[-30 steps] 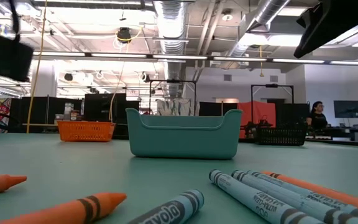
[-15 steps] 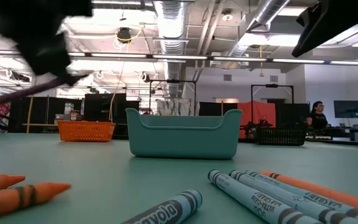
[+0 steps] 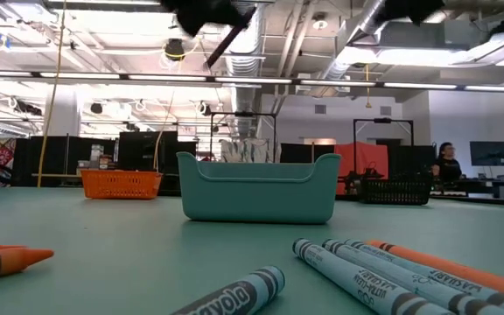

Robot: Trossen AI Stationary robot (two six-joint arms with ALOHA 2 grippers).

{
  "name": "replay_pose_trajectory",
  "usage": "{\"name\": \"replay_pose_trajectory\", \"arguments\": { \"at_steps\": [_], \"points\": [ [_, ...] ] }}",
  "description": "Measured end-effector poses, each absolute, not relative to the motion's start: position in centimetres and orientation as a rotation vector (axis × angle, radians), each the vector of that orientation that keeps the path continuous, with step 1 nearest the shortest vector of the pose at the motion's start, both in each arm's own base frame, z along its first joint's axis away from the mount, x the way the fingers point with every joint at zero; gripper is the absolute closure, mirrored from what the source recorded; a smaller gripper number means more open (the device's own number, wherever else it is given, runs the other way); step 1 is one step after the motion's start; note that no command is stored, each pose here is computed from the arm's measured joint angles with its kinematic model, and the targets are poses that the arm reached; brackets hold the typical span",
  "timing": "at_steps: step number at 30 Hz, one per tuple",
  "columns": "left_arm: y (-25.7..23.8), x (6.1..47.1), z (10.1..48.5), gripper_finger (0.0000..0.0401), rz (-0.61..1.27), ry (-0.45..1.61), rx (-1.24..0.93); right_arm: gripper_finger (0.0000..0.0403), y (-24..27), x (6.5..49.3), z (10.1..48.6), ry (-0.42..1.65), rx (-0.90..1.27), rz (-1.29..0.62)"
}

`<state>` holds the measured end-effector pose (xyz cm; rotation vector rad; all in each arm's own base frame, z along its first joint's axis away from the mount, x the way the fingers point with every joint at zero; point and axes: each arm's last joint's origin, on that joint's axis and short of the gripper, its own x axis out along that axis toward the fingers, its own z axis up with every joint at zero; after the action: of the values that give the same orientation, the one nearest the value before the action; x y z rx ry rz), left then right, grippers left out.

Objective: Sort crayons
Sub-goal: Put the violet crayon into the black bin

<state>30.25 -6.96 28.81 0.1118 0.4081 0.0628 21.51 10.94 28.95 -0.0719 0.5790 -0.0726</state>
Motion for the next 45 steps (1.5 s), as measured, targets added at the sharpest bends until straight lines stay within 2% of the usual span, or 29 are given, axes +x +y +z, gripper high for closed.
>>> {"name": "replay_pose_trajectory", "arguments": {
  "at_steps": [11,16,25,39,45],
  "points": [
    [-6.8,31.3,33.9,0.0401,-0.222,-0.039,0.288,0.0255,11.3,23.1,31.9,0.271,-0.205,-0.004],
    [-7.0,31.2,34.8,0.0401,-0.32,-0.15,0.332,0.0255,11.2,24.0,32.8,0.168,-0.268,-0.009],
    [-6.5,31.3,35.0,0.0401,-0.343,-0.182,0.358,0.0255,11.4,27.1,32.0,0.054,-0.369,0.045],
    [-6.5,31.3,34.6,0.0401,-0.364,-0.153,0.409,0.0255,11.4,31.5,31.7,0.061,-0.398,0.053],
    [-6.5,31.3,34.4,0.0401,-0.366,-0.136,0.421,0.0282,11.7,31.9,31.8,0.074,-0.4,0.057]
  ]
}}
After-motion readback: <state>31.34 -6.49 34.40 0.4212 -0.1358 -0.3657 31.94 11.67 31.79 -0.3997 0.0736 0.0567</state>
